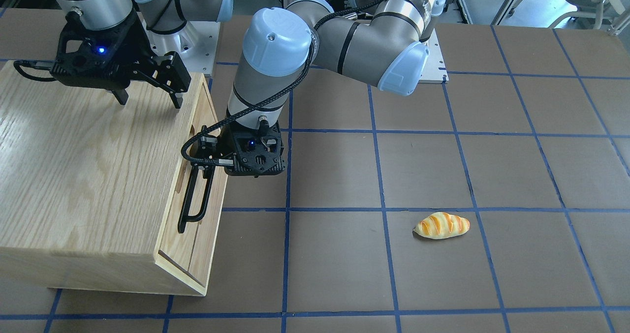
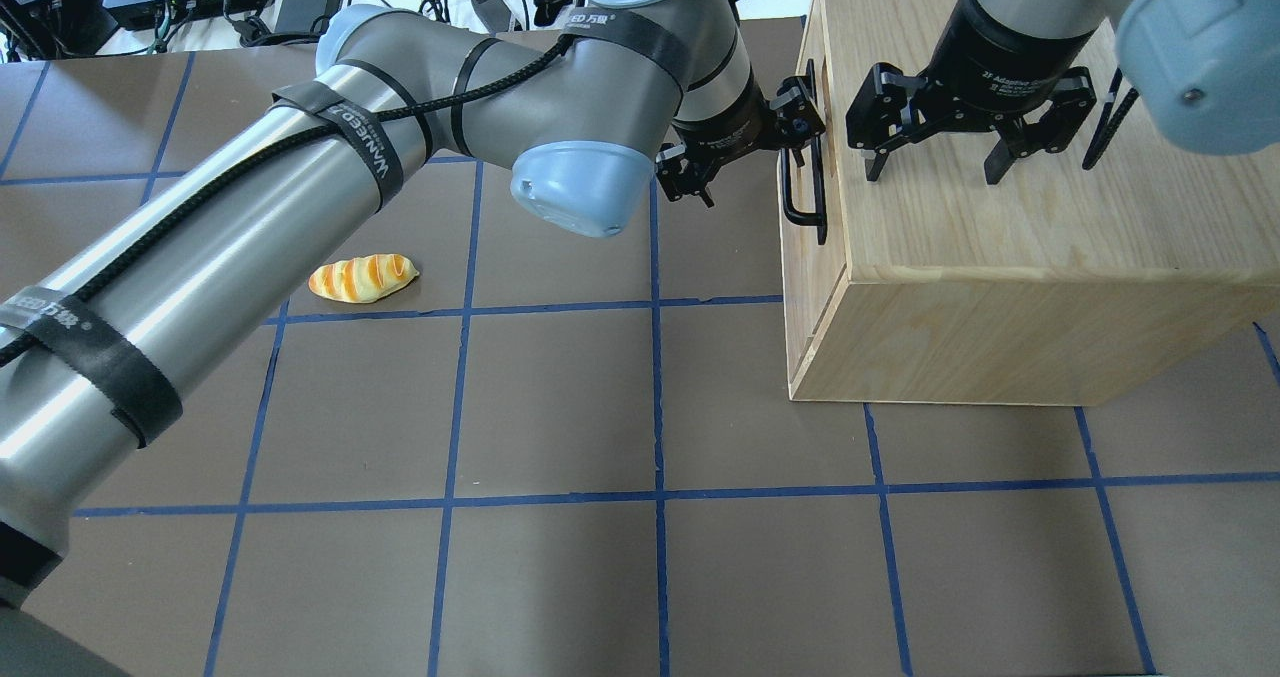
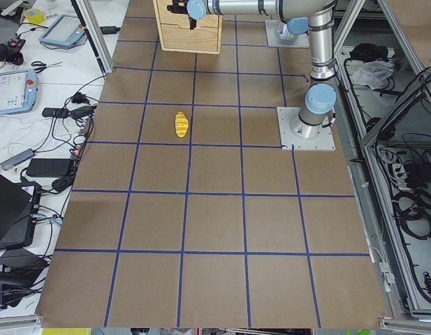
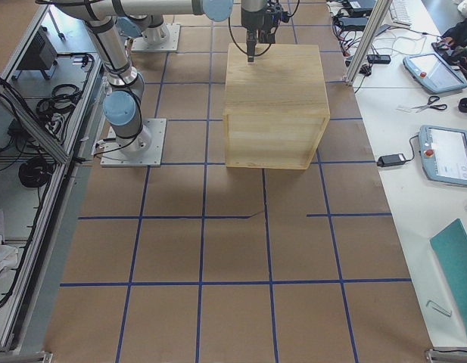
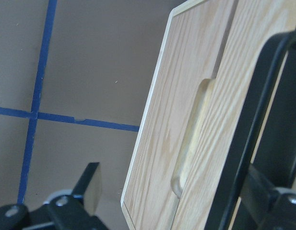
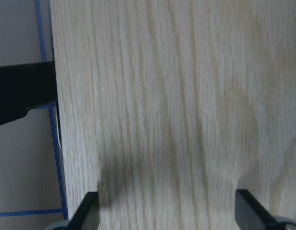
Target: Open upper drawer
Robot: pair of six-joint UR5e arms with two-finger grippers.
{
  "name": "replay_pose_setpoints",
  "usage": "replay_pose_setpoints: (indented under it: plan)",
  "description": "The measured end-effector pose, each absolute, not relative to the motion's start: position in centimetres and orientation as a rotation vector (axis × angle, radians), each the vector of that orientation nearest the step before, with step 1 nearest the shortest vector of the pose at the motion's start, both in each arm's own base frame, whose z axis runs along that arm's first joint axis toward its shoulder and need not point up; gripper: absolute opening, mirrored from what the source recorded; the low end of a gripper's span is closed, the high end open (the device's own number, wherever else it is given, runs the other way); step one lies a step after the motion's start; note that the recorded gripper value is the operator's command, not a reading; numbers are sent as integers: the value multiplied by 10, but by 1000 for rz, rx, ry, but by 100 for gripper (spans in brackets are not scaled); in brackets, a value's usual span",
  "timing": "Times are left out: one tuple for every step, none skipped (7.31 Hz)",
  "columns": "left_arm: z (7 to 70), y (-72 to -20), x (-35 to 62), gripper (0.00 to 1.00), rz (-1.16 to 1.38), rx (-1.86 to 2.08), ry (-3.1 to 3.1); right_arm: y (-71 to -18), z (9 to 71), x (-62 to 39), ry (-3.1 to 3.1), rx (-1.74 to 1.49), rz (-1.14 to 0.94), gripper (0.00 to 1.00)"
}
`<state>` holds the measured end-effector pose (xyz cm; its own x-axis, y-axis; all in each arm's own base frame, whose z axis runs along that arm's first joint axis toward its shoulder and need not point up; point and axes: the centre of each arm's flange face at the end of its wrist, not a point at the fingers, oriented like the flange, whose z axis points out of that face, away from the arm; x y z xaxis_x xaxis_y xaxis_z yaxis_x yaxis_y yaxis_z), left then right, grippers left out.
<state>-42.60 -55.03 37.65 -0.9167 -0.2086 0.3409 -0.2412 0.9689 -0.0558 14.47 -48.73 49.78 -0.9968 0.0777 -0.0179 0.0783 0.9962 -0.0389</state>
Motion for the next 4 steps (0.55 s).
replay_pose_setpoints:
  plan:
    - [378, -551, -426, 100, 144, 320, -2784, -487, 498, 145, 3122, 122, -62, 100]
    - [379, -552, -425, 100, 157, 309, -2794, -487, 498, 145, 3122, 122, -62, 100]
    - [380, -553, -423, 100, 172, 297, -2811, -487, 498, 145, 3122, 122, -62, 100]
    - [380, -554, -421, 100, 184, 286, -2826, -487, 498, 145, 3122, 122, -62, 100]
